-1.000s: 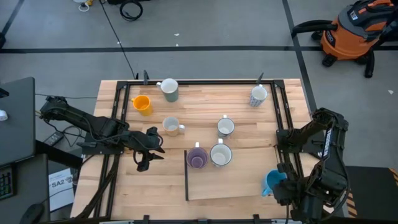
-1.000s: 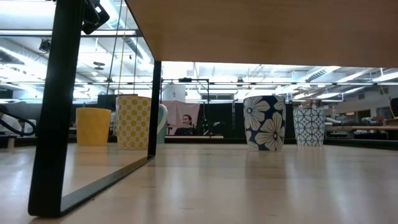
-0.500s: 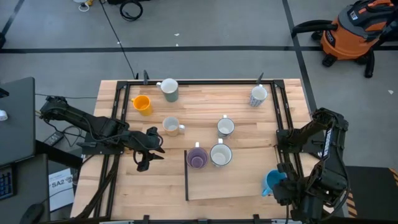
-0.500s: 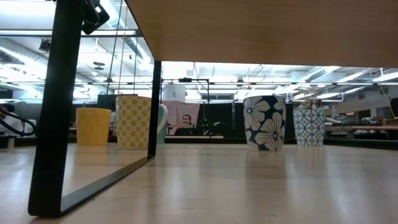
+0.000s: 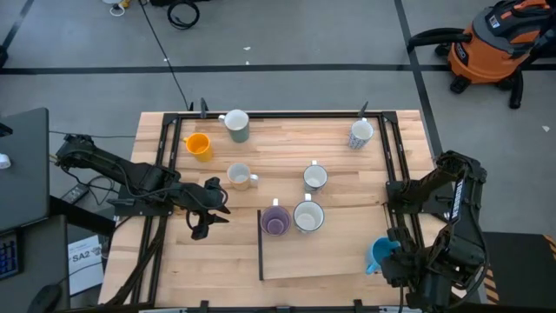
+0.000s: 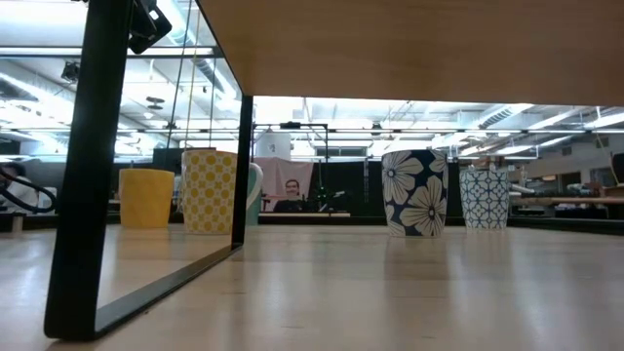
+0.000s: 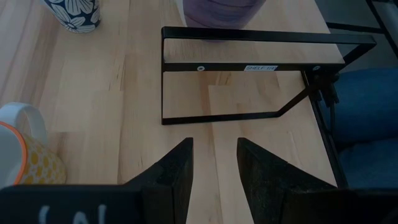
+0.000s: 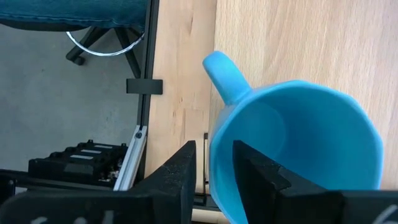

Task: Place coffee mugs
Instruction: Put the green blue mug on the shelf

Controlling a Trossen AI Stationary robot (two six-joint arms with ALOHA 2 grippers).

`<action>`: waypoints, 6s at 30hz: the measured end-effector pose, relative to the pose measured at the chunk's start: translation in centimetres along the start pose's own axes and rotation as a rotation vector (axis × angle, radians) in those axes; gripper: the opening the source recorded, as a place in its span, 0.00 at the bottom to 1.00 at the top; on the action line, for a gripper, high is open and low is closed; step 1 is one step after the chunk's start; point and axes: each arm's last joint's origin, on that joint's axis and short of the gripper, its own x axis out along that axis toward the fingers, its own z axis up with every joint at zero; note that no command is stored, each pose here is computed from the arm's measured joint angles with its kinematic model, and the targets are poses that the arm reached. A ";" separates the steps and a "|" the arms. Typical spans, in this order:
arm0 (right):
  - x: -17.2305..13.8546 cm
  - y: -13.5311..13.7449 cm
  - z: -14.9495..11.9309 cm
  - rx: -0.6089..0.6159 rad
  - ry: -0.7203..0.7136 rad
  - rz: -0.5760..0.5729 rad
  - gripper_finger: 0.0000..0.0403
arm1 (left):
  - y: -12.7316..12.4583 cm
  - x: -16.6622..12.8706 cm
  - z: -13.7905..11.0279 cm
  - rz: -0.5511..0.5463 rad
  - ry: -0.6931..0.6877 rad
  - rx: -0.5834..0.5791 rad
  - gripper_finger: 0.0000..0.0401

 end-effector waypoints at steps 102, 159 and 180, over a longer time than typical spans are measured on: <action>-8.1 -8.6 12.8 -0.376 -0.973 -0.270 0.28 | 6.8 -0.4 2.0 0.217 -0.115 -0.174 0.32; -3.2 -30.4 7.3 0.259 -0.354 -0.302 0.28 | 12.9 -2.2 2.3 0.441 -0.165 -0.221 0.32; 1.7 -34.2 6.6 0.343 -0.446 -0.252 0.28 | 20.5 -5.3 2.0 0.709 -0.259 -0.190 0.32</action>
